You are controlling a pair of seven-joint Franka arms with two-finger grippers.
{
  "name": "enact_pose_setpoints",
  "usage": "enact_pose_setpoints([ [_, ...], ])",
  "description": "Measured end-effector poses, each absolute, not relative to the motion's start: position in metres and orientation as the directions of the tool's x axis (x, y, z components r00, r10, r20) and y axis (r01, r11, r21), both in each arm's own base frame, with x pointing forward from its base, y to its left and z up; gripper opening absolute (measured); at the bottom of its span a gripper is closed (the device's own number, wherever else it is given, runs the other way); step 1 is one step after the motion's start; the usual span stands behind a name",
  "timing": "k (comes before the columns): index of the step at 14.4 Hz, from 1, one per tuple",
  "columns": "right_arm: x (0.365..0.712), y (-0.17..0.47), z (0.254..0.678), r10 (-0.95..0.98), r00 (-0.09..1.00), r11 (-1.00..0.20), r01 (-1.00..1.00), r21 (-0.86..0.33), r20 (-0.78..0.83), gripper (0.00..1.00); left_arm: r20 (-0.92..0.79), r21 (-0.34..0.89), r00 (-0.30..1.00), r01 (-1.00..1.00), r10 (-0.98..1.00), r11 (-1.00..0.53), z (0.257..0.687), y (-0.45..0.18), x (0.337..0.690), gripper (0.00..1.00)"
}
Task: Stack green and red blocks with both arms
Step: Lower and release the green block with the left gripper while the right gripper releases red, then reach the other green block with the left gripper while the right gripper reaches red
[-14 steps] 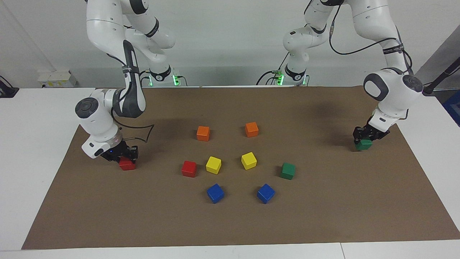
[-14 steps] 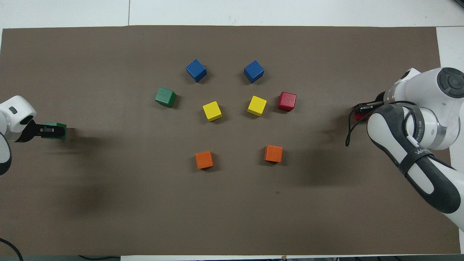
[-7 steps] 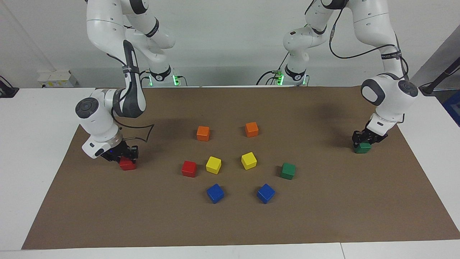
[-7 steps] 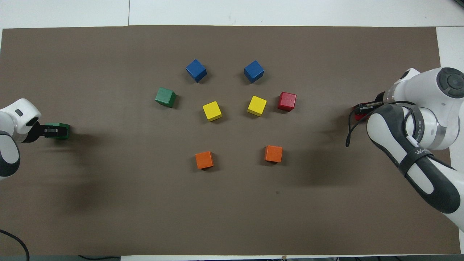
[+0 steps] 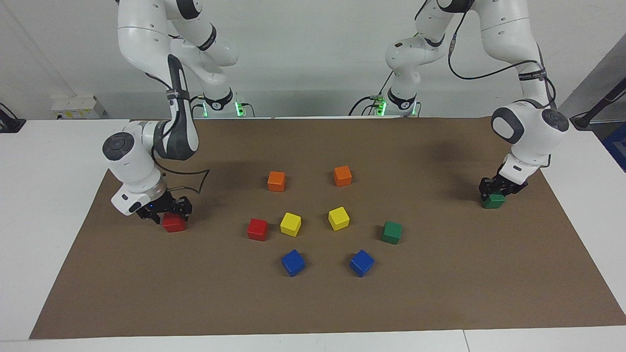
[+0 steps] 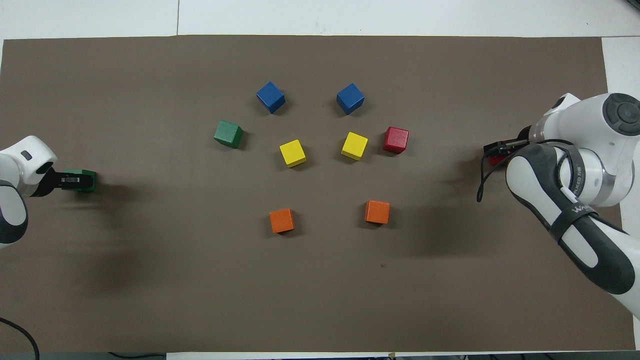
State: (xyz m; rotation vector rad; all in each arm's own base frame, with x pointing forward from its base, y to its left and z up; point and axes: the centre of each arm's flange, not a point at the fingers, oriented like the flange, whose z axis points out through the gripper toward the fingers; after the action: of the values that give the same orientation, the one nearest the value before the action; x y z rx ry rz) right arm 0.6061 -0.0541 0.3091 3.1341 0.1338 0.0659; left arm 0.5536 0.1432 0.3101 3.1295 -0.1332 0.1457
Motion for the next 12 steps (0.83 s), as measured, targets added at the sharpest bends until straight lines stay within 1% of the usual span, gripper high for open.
enact_pose_setpoints([
  [1,0.606,-0.054,0.309,0.085,0.995,-0.996,0.085,0.006,0.042,1.0,0.093,0.002,0.992,-0.088,-0.088,-0.996,0.31,0.143,0.554,0.59],
  [2,0.606,-0.054,0.31,0.085,0.995,-0.996,0.085,0.006,0.043,1.0,0.093,0.002,0.992,-0.09,-0.09,-0.996,0.31,0.143,0.554,0.68],
  [4,0.608,-0.054,0.316,0.087,0.996,-0.996,0.086,0.006,0.035,1.0,0.095,0.002,0.991,-0.096,-0.095,-0.995,0.314,0.141,0.557,0.87],
  [5,0.61,-0.055,0.326,0.087,0.996,-0.996,0.087,0.004,0.015,1.0,0.094,0.004,0.991,-0.1,-0.099,-0.995,0.32,0.14,0.561,0.99],
  [6,0.613,-0.054,0.343,0.088,0.996,-0.996,0.088,0.001,-0.004,1.0,0.09,0.007,0.991,-0.103,-0.102,-0.995,0.328,0.14,0.566,1.0],
  [9,0.626,-0.042,0.419,0.104,0.994,-0.995,0.104,-0.005,-0.042,1.0,0.072,0.02,0.989,-0.131,-0.13,-0.991,0.372,0.128,0.589,1.0],
  [11,0.634,-0.014,0.461,0.103,0.993,-0.995,0.103,0.001,-0.061,1.0,0.076,0.028,0.99,-0.117,-0.115,-0.993,0.412,0.096,0.609,1.0],
  [12,0.639,0.009,0.474,0.093,0.993,-0.995,0.094,0.013,-0.071,1.0,0.084,0.032,0.992,-0.101,-0.098,-0.994,0.43,0.069,0.618,1.0],
])
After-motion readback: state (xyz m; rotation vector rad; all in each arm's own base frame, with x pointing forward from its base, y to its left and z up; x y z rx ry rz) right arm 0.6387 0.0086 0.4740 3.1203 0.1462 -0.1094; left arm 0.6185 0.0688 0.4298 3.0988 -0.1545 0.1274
